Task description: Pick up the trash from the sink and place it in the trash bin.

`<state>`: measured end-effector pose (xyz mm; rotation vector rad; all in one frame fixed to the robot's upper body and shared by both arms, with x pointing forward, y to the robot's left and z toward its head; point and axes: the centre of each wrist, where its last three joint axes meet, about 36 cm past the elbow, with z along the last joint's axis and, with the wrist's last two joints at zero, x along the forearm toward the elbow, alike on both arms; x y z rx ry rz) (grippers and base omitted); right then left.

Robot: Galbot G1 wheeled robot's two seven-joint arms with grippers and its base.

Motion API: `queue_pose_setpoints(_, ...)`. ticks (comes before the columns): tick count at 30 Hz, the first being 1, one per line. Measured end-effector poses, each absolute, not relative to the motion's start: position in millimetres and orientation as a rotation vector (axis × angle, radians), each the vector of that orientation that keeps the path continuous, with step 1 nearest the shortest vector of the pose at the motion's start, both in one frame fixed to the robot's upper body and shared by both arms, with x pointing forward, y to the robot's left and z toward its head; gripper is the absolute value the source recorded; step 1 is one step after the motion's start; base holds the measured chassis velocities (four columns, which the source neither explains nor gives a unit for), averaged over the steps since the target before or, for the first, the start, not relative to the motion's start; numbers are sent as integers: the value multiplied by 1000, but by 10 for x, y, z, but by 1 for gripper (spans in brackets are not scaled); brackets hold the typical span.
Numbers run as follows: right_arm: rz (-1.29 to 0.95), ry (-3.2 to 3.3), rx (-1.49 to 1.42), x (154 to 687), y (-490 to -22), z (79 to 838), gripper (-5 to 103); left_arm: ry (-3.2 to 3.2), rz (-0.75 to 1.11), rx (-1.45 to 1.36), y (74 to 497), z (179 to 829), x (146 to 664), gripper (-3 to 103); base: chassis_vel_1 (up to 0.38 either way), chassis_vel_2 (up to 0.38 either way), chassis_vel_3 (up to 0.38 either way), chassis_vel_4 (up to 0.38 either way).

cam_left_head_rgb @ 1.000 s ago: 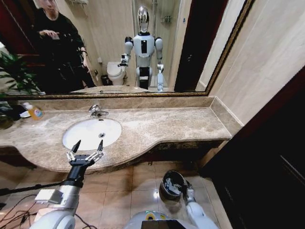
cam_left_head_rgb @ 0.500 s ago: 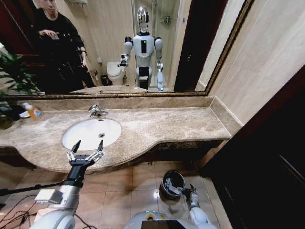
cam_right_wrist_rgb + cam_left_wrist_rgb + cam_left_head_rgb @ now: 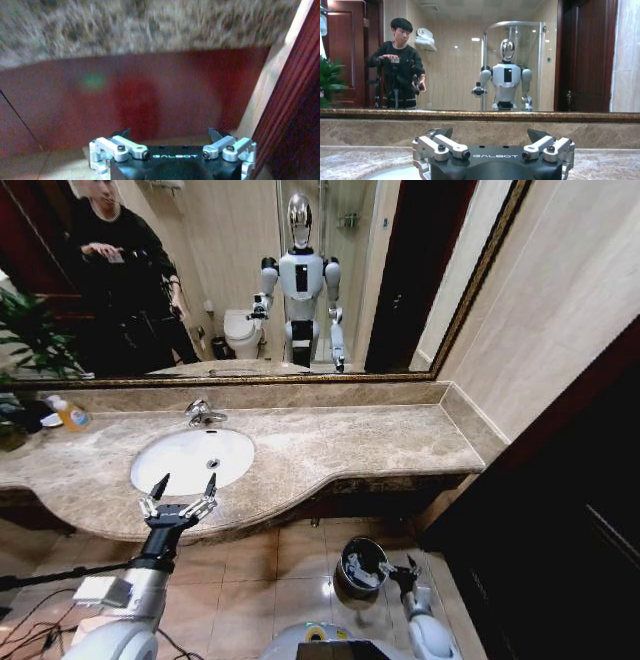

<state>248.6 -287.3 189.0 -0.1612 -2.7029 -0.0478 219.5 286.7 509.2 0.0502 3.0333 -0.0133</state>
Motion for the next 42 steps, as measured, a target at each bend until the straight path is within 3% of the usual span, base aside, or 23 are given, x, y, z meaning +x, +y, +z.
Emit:
queue_pose_setpoints(11, -4, -2840, -207, 2356, -2971, 2548, 100, 3033, -13, 50, 2867, 5092, 2195, 100, 0, 0, 0, 0)
queue_pose_setpoints(34, -129, -3083, -57, 2416, -2365, 4997, 100, 3033, -13, 50, 2867, 5092, 2195, 100, 0, 0, 0, 0)
queue_pose_setpoints(42, -81, -3152, 23, 2443, -2369, 5285, 100, 3033, -13, 50, 2867, 5092, 2195, 100, 0, 0, 0, 0)
